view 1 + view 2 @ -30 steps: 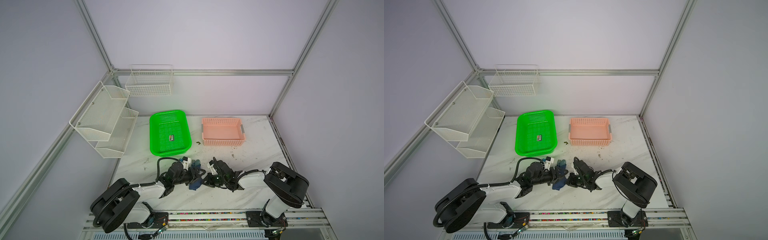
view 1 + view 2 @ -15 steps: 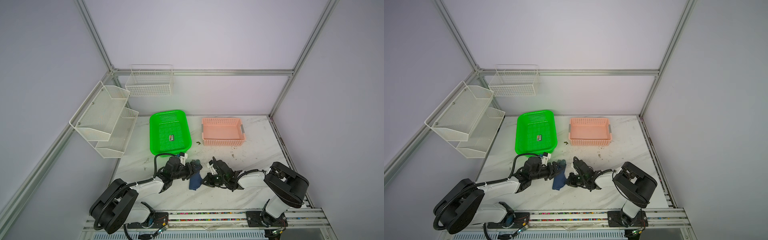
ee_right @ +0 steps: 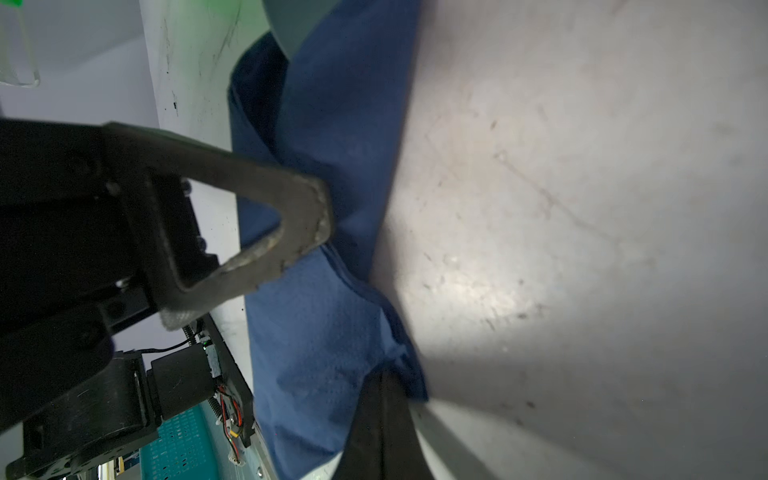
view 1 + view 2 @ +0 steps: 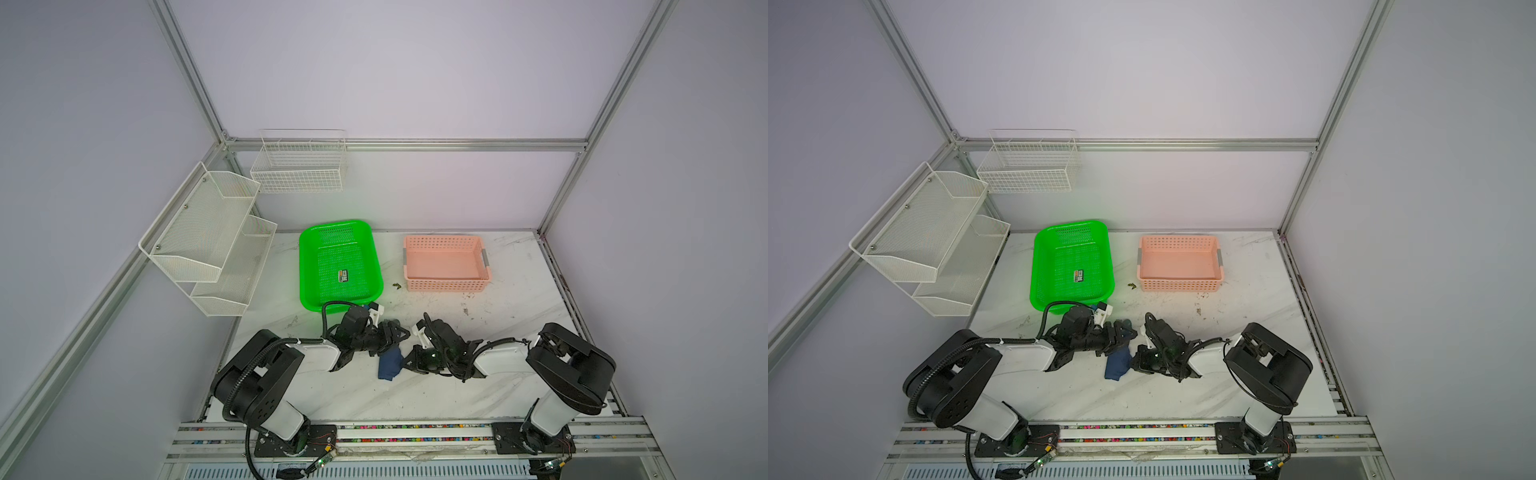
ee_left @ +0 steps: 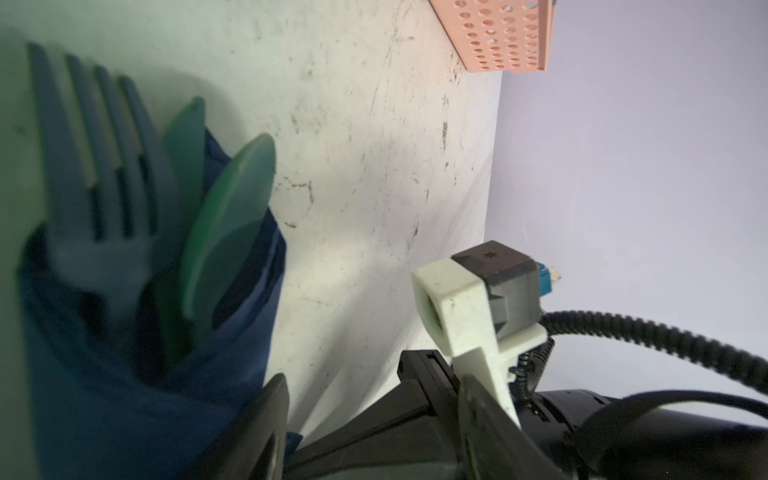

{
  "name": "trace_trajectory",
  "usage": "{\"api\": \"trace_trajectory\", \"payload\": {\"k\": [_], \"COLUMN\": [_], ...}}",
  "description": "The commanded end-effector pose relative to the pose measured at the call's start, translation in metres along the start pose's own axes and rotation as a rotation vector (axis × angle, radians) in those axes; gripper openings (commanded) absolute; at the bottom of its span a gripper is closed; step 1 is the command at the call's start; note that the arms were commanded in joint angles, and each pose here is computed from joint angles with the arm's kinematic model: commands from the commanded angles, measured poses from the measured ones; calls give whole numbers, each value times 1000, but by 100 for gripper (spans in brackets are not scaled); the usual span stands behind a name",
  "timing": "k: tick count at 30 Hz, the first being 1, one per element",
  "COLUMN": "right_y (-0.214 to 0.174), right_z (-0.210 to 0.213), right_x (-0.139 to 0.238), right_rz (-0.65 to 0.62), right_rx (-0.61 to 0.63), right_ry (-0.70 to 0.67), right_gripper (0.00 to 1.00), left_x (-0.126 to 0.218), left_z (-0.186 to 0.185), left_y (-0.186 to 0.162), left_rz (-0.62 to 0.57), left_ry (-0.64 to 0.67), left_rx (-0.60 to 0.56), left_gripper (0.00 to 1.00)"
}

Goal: Place the utensils on the paper napkin and roll it up

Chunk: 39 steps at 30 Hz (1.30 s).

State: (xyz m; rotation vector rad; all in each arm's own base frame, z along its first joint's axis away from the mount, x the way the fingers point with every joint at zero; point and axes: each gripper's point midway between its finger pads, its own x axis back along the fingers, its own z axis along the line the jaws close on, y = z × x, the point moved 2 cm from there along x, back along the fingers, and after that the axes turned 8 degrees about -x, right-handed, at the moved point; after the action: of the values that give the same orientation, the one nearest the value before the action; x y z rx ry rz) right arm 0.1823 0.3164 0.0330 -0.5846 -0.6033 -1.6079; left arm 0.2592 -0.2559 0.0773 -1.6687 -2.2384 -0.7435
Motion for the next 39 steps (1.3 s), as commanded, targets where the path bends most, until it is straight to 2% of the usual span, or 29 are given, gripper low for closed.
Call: {"api": "trace_trajectory", "payload": {"k": [1,25,29,34,39], "right_y": [-22,-22,-6,13,16], "right_z": [-72,-94,-65,-4,33], "right_x": [2,13,30,62,65], "right_rz": [39,23,-46,-146,-152], "right_rx": [-73,-57,7,89,139], "right_ry": [-285,-423,-398,-252,-143], "right_gripper": [0,0,0,0,0], "left_x": [0,-2,0,-1,-1], "left_z": [-26,15,18,20,17], "left_y": [24,20,18,17,19], "left_rz": [-40,-26,-24,-29,-35], "left_ry": [-82,-36,-32,-31,-45], "left_rx": [-81,-19,-14,-10,-10], "left_gripper": [65,65,65,65,65]}}
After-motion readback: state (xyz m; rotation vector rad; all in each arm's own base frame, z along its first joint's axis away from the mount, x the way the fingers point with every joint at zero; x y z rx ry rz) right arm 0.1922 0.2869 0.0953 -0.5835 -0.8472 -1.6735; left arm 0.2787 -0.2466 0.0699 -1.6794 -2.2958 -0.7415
